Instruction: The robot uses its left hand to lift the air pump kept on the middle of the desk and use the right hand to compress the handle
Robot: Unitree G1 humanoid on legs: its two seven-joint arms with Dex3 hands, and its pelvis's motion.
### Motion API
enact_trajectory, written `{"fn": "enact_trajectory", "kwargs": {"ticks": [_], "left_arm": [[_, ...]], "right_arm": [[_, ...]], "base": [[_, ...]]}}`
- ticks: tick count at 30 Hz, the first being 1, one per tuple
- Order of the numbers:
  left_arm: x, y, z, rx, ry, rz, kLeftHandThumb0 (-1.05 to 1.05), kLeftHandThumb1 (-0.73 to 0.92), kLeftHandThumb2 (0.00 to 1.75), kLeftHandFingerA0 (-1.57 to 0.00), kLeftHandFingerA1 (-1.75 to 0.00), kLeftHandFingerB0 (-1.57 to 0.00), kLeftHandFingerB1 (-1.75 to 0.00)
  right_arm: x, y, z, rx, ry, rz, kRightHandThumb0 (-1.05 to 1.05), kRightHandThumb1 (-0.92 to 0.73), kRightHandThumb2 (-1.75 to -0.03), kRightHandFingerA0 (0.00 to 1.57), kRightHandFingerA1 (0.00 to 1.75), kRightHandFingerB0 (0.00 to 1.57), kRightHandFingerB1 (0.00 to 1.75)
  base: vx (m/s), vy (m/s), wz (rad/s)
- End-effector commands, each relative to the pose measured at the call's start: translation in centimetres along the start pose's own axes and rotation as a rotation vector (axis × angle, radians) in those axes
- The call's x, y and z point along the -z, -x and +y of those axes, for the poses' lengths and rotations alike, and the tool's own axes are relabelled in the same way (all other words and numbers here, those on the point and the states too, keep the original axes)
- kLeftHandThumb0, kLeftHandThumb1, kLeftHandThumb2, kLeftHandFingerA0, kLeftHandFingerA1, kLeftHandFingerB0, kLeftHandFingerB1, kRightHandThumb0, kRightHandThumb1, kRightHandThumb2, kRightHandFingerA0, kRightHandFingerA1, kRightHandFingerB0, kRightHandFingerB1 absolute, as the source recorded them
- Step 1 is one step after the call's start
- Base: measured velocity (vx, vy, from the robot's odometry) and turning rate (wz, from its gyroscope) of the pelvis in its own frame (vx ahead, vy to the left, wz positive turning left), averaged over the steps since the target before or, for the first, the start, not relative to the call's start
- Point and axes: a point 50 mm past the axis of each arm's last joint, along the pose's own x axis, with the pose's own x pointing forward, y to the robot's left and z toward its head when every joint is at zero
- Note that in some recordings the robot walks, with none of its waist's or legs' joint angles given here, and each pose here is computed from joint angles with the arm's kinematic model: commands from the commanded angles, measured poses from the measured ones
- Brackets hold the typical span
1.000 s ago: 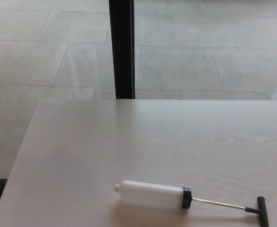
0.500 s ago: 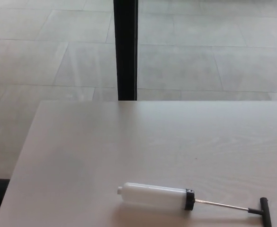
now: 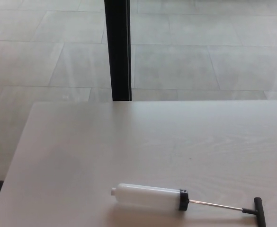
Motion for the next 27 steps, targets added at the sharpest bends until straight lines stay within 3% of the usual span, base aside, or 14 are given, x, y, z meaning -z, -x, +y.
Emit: {"fn": "enact_trajectory", "kwargs": {"ticks": [1,4,6,7,9,11,12,13,14,17,18,19,22,27], "left_arm": [[-0.5,-0.1,-0.4,0.024,0.030,0.006,-0.57,0.79,0.62,-0.15,-0.61,-0.09,-0.47],[-1.4,0.0,-0.4,0.020,0.013,-0.011,-0.50,0.72,0.79,-0.21,-0.61,-0.09,-0.50],[-3.4,-0.1,-0.4,-0.015,0.021,-0.065,-0.15,0.66,0.75,-0.27,-0.65,-0.16,-0.55],[-4.1,0.0,-0.4,-0.012,0.016,-0.090,-0.61,0.74,0.62,-0.19,-0.48,-0.14,-0.38],[-6.2,0.3,-1.0,0.009,-0.053,-0.187,-0.64,0.72,0.61,-0.18,-0.49,-0.19,-0.41],[-7.7,0.5,-1.5,0.017,-0.069,-0.254,-0.63,0.69,0.60,-0.20,-0.49,-0.22,-0.41],[-8.9,0.8,-2.1,0.005,-0.108,-0.305,-0.69,0.64,0.61,-0.32,-0.66,-0.35,-0.48],[-10.1,1.1,-2.7,-0.010,-0.133,-0.346,-0.69,0.65,0.60,-0.27,-0.67,-0.32,-0.48],[-11.7,1.5,-3.7,0.028,-0.141,-0.404,-0.61,0.71,0.61,-0.18,-0.55,-0.25,-0.43],[-13.7,2.3,-5.0,0.077,-0.201,-0.493,-0.62,0.71,0.61,-0.22,-0.49,-0.24,-0.39],[-14.9,2.9,-6.1,0.071,-0.242,-0.545,-0.63,0.69,0.61,-0.33,-0.49,-0.36,-0.39],[-15.7,3.4,-6.9,0.075,-0.262,-0.579,-0.64,0.68,0.61,-0.33,-0.49,-0.36,-0.39],[-17.3,5.1,-9.6,0.150,-0.247,-0.663,-0.61,0.66,0.60,-0.30,-0.48,-0.36,-0.39],[-18.3,8.7,-14.7,0.293,-0.303,-0.802,-0.61,0.68,0.59,-0.34,-0.51,-0.31,-0.38]], "right_arm": [[0.1,0.4,-0.4,-0.043,-0.020,-0.028,-0.79,-0.78,-0.63,0.15,0.62,0.19,0.38],[0.0,0.4,-0.5,-0.044,-0.020,-0.033,-0.79,-0.78,-0.63,0.15,0.62,0.19,0.38],[0.1,0.4,-0.5,-0.047,-0.020,-0.033,-0.79,-0.78,-0.63,0.15,0.62,0.19,0.38],[-9.2,2.1,-4.6,0.220,-0.154,-0.262,-0.78,-0.62,-1.03,0.01,0.47,0.02,0.35],[-15.6,4.4,-6.0,0.333,-0.117,-0.487,-0.79,-0.69,-1.07,0.00,0.38,0.05,0.31],[-17.6,4.9,-5.5,0.316,-0.150,-0.571,-0.77,-0.64,-1.03,0.03,0.51,0.06,0.30],[-18.9,5.2,-5.1,0.318,-0.140,-0.616,-0.82,-0.66,-1.04,0.03,0.39,0.02,0.29],[-20.4,5.6,-4.5,0.306,-0.127,-0.674,-0.78,-0.83,-0.65,0.03,0.44,0.07,0.29],[-22.0,6.1,-3.8,0.289,-0.095,-0.738,-0.79,-0.85,-0.66,0.02,0.42,0.07,0.29],[-24.3,7.0,-2.4,0.278,-0.026,-0.826,-0.82,-0.86,-0.66,0.02,0.46,0.08,0.30],[-25.6,7.4,-1.3,0.266,-0.005,-0.884,-0.87,-0.68,-1.09,0.01,0.42,0.09,0.38],[-26.5,7.8,-0.4,0.255,0.031,-0.924,-0.82,-0.69,-1.12,0.01,0.37,0.00,0.34],[-28.4,8.9,2.0,0.214,0.154,-1.012,-0.95,-0.77,-1.18,0.00,0.30,0.06,0.29],[-29.4,9.3,6.9,0.054,0.200,-1.140,-1.05,-0.77,-1.21,0.00,0.53,0.06,0.41]], "base": [[0.00,0.000,0.00],[0.00,0.000,0.00],[0.00,0.000,0.00],[0.00,0.000,0.00],[0.00,0.000,0.00],[0.00,0.000,0.00],[0.00,0.000,0.00],[0.00,0.000,0.00],[0.00,0.000,0.00],[0.00,0.000,0.00],[0.00,0.000,0.00],[0.00,0.000,0.00],[0.00,0.000,0.00],[0.00,0.000,0.00]]}}
